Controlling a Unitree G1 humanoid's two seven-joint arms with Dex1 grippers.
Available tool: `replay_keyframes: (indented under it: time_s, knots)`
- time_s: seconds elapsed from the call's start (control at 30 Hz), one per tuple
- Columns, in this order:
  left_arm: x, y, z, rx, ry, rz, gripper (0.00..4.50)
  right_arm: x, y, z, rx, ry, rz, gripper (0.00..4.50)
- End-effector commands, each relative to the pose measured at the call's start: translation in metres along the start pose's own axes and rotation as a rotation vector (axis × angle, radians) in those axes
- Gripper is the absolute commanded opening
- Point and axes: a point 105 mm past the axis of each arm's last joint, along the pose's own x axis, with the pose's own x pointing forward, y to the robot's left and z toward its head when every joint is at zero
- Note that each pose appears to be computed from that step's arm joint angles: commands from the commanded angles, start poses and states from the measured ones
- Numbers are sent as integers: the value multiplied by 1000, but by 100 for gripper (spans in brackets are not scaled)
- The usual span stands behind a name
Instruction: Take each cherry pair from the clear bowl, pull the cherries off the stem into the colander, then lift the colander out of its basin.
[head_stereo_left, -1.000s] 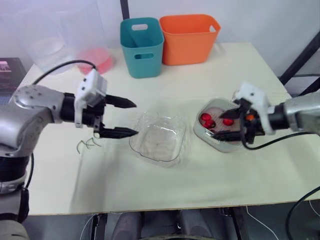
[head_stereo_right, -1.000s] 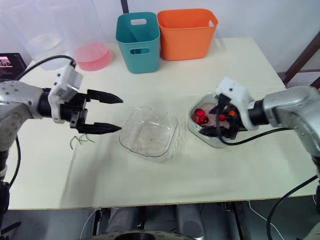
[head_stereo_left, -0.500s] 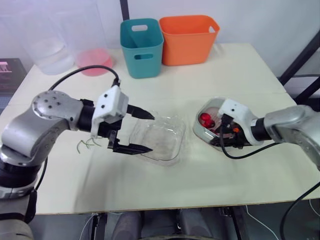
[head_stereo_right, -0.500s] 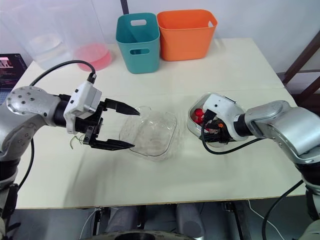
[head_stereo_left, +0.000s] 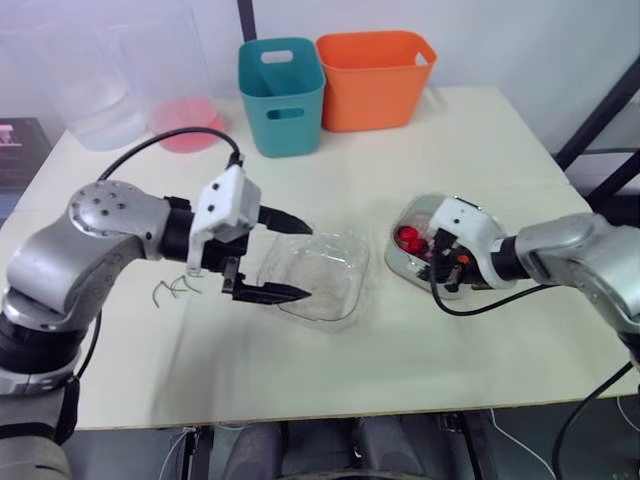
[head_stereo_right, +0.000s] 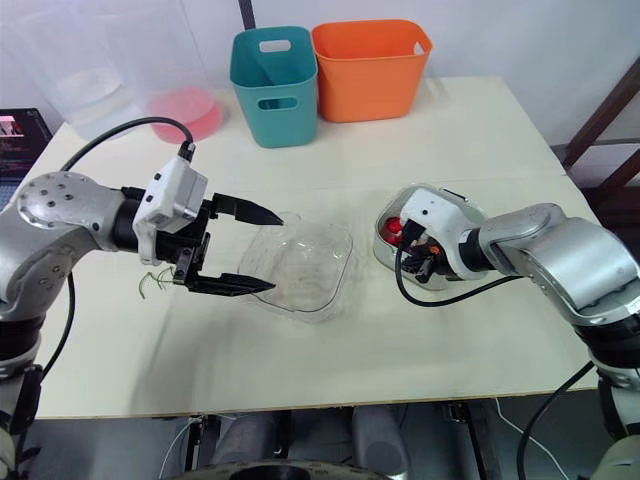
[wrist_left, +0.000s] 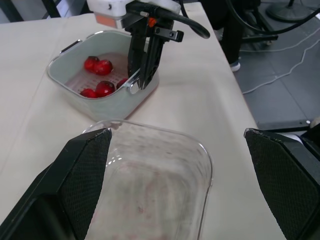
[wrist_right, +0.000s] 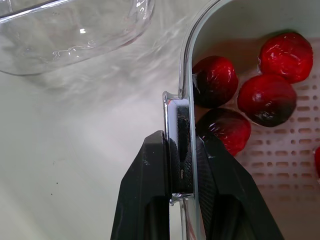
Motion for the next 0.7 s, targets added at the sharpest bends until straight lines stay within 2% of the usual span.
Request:
replay_keyframes:
  time_s: [0.03, 0.7]
  knots:
    - [-2, -1, 6, 26, -9, 10, 450, -8, 0, 10, -56, -27, -18, 21]
    - [-6, 9, -12, -4, 6, 37, 450, -44, -1, 34, -142, -59, -84, 21]
